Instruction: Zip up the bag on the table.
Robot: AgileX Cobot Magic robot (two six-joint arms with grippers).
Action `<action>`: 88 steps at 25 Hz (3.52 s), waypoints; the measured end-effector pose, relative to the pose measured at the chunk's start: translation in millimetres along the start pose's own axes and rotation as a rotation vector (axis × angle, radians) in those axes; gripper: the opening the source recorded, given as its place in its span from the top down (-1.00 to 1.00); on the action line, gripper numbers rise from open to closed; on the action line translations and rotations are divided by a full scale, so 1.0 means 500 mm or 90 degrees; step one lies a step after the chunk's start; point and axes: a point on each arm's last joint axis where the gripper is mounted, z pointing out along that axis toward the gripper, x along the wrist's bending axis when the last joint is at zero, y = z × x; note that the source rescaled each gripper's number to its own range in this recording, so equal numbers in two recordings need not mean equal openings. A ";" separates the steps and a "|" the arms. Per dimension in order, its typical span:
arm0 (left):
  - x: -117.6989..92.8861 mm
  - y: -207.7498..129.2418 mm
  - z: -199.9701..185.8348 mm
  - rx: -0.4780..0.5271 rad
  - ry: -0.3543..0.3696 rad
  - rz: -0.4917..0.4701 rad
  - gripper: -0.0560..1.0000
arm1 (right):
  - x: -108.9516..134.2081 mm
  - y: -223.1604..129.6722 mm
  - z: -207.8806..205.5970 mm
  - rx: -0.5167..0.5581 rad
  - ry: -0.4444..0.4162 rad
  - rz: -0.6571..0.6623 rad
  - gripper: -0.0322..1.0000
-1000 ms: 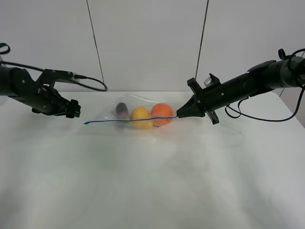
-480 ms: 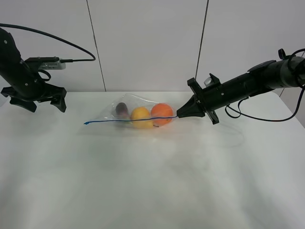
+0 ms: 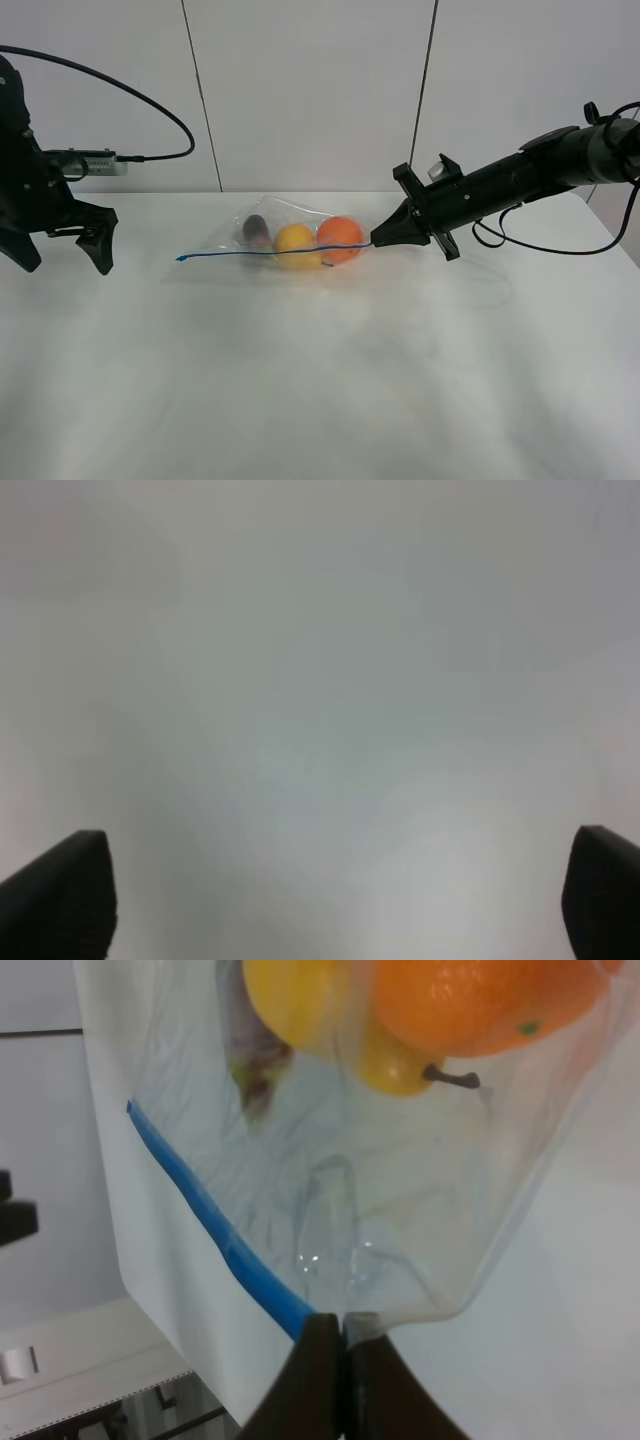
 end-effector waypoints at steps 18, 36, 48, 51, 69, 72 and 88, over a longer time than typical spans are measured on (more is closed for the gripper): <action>-0.031 -0.373 -0.090 -0.097 -0.013 -0.023 -1.00 | 0.000 0.000 0.000 0.000 0.000 0.000 0.94; -0.051 -0.612 -0.100 -0.453 -0.005 -0.041 -1.00 | 0.000 0.000 0.000 0.000 0.000 -0.002 0.94; -0.059 -0.713 -0.115 -0.669 0.003 -0.044 -1.00 | 0.000 0.000 -0.001 0.007 -0.010 -0.013 -0.72; -0.059 -0.712 -0.115 -0.668 0.003 -0.044 -1.00 | 0.006 0.008 -0.012 0.025 -0.050 -0.047 -0.95; -0.058 -0.712 -0.115 -0.668 0.003 -0.045 -1.00 | 0.006 0.104 -0.217 -0.019 -0.569 -0.129 -1.00; -0.058 -0.712 -0.115 -0.668 0.004 -0.045 -1.00 | 0.008 0.095 -0.234 -0.028 -0.565 -0.120 -1.00; -0.058 -0.712 -0.115 -0.668 0.005 -0.046 -1.00 | 0.027 -0.318 -0.297 0.061 -0.570 -0.075 -1.00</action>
